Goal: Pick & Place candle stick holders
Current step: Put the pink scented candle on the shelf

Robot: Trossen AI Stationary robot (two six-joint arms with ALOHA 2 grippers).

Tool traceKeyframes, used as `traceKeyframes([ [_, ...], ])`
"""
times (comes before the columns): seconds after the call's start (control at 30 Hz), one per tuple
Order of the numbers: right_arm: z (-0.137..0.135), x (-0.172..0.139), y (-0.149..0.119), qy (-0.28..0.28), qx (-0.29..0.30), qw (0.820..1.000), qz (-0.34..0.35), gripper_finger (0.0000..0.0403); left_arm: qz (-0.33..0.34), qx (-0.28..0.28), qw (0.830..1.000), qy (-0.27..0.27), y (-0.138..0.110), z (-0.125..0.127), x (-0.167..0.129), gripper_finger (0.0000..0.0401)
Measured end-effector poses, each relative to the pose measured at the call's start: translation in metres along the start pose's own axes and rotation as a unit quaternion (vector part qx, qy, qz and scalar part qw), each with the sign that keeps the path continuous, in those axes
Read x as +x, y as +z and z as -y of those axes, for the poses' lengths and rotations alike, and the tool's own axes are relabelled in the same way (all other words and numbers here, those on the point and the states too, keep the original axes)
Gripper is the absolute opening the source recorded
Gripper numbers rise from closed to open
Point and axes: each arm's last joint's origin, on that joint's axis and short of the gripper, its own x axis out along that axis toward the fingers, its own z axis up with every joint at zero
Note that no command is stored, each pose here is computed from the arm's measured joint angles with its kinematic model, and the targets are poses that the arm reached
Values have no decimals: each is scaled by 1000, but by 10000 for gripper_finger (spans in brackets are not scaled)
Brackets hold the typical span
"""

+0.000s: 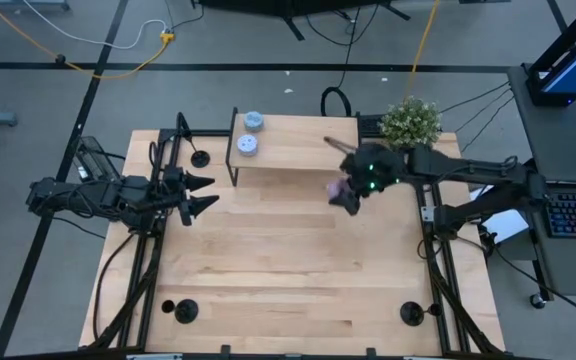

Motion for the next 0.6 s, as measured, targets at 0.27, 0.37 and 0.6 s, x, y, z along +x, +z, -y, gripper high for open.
traceKeyframes([
  [0.27,20,-23,50,-59,-20,995,77,293,3,-1,1000,-1,0,2,4,347],
  [0.37,31,-20,68,-87,-33,993,68,293,4,-2,1000,-2,0,4,8,347],
  [0.6,54,1,103,-132,-57,990,15,293,22,-10,1000,-11,3,9,18,347],
])
